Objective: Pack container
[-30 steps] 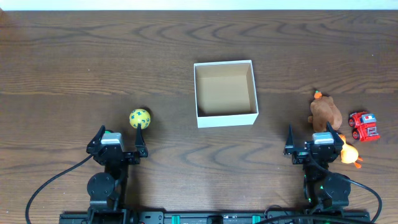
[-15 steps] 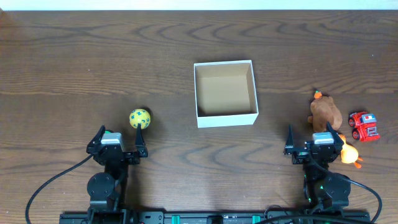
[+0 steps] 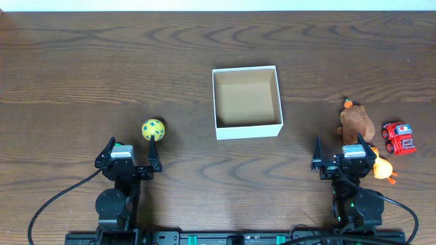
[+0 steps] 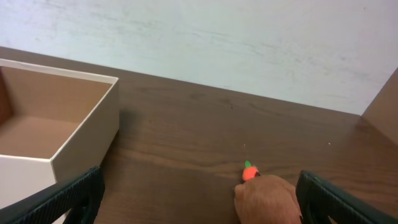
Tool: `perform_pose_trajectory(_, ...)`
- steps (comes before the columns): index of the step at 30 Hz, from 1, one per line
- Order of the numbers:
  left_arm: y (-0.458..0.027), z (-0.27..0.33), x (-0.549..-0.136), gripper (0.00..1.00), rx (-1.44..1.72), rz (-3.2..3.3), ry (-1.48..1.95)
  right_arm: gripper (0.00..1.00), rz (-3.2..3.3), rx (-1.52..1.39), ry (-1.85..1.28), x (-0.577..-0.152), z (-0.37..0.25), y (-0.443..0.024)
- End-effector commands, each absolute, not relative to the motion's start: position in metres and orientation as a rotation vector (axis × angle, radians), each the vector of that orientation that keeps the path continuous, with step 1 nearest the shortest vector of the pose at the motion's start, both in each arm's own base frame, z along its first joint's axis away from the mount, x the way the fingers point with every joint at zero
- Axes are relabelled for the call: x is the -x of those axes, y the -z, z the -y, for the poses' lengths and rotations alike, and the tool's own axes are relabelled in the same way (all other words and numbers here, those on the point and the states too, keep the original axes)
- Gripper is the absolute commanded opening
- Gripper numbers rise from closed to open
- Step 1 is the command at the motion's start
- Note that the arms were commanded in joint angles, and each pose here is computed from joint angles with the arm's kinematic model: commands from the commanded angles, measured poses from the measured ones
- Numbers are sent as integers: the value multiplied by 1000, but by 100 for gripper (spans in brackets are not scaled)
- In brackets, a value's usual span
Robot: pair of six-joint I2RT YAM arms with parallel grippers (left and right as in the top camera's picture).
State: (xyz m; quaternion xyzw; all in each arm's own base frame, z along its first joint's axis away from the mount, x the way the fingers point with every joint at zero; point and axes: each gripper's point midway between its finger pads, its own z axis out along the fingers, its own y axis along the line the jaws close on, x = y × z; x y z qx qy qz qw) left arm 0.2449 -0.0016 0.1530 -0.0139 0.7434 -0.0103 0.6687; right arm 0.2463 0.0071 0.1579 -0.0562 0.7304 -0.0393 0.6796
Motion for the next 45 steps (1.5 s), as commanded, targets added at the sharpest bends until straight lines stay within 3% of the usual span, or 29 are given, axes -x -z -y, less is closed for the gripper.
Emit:
perform_pose_trajectory(1, -135, 0, -244, 98, 39, -1734, 13, 99, -1638, 134, 73, -246, -10, -157)
perform_pose_trajectory(29, -135, 0, -244, 98, 40, -1734, 12, 99, -1581, 147, 55, -246, -14, -171)
perform_pose_trajectory(34, -137, 0, -244, 98, 69, -1724, 39, 99, -1561, 61, -72, -246, -19, -177)
perform_pose_trajectory(45, -211, -2, -247, 98, 221, -1651, 161, 99, -1542, -43, -122, -244, -12, -241)
